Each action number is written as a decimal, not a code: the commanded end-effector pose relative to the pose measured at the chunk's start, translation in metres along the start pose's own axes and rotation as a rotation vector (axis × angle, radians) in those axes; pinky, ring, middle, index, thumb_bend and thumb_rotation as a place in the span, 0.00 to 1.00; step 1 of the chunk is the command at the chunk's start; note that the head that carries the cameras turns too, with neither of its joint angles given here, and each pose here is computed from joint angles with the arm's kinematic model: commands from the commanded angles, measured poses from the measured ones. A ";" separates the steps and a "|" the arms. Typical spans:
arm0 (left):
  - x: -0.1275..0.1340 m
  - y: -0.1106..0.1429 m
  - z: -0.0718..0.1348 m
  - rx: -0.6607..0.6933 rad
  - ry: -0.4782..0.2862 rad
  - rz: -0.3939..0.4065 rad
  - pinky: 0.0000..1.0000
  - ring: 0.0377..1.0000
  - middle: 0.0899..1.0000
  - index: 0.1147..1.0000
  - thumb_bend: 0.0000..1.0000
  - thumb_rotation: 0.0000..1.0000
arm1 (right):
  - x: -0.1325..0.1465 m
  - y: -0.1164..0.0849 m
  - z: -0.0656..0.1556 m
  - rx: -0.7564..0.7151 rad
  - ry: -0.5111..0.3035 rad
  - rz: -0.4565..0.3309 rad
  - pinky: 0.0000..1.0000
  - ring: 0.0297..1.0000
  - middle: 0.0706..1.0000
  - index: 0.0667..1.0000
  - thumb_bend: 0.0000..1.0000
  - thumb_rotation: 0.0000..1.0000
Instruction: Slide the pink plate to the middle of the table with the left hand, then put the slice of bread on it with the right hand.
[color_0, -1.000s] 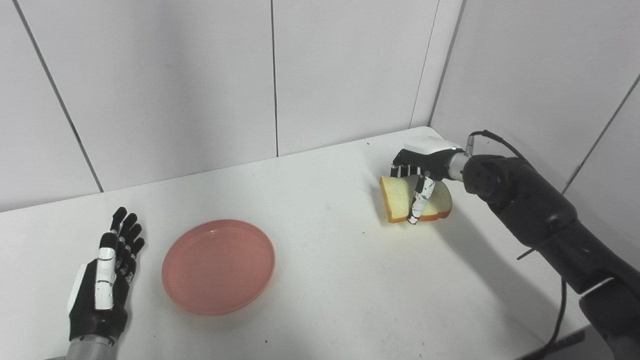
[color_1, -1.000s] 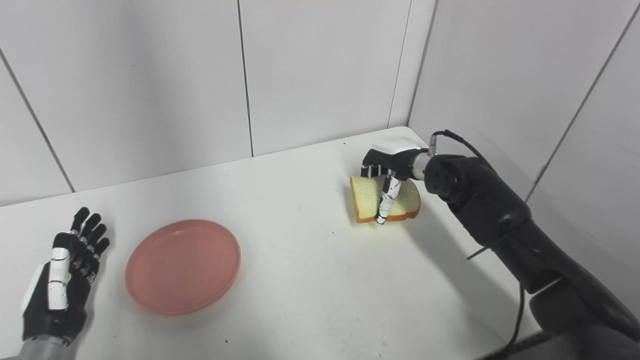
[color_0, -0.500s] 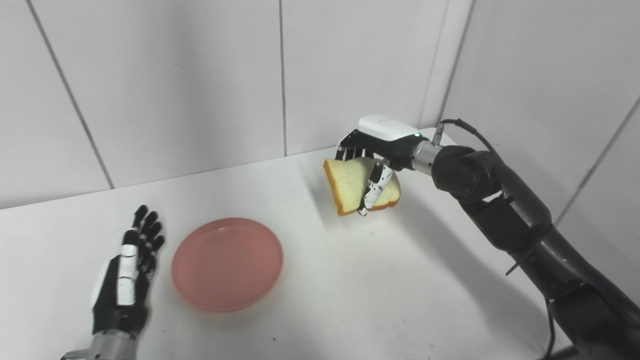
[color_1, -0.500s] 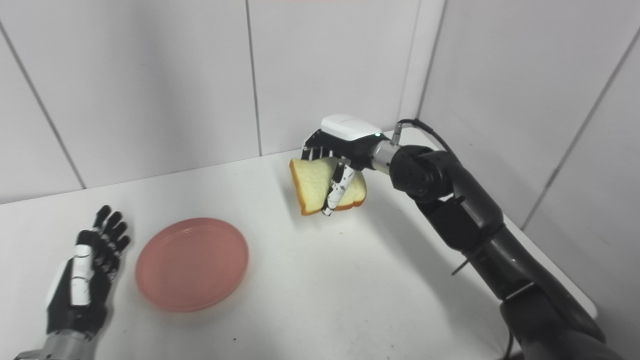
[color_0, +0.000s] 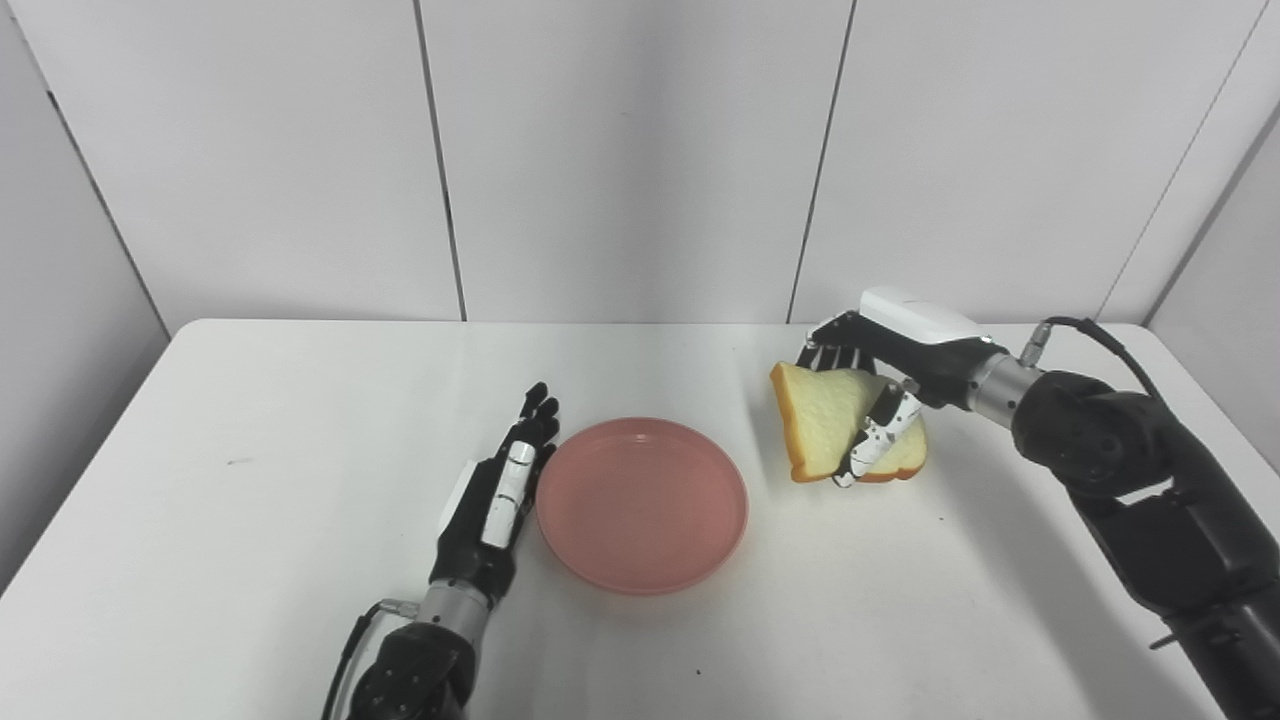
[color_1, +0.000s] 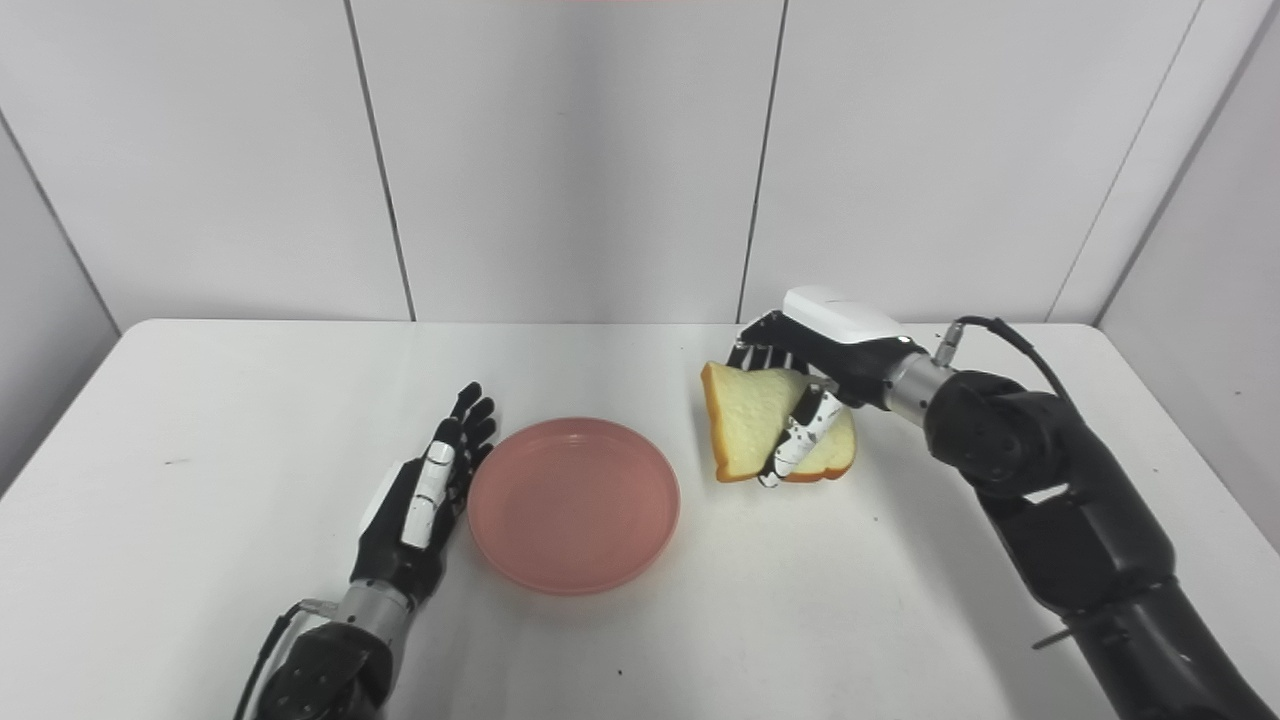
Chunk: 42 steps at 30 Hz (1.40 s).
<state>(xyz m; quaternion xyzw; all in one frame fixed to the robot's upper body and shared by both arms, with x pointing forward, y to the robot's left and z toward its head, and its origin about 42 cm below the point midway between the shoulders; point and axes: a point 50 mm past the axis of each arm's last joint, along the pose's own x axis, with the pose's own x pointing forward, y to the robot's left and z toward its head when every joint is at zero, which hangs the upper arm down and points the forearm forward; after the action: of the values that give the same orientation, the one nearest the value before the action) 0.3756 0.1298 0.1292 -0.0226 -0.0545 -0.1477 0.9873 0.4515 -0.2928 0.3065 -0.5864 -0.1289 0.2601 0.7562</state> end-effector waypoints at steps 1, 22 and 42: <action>0.017 -0.006 0.022 0.011 -0.104 0.000 1.00 1.00 1.00 0.97 0.70 1.00 | 0.006 -0.036 0.015 -0.045 -0.087 -0.091 0.37 0.41 0.44 0.46 0.53 0.00; 0.033 -0.030 0.021 0.005 -0.126 0.023 1.00 1.00 1.00 0.97 0.67 1.00 | 0.050 -0.045 0.062 -0.077 -0.278 -0.027 0.37 0.42 0.45 0.45 0.53 0.00; 0.027 -0.020 0.023 0.020 -0.154 0.098 1.00 1.00 1.00 0.99 0.68 1.00 | 0.098 0.003 0.124 -0.100 -0.286 0.149 0.34 0.39 0.44 0.46 0.53 0.00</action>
<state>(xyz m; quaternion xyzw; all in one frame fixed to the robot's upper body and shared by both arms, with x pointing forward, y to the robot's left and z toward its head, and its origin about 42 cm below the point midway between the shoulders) 0.3883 0.1052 0.1361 -0.0213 -0.0932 -0.1022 0.9902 0.4642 -0.1426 0.3031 -0.5821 -0.1854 0.4070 0.6790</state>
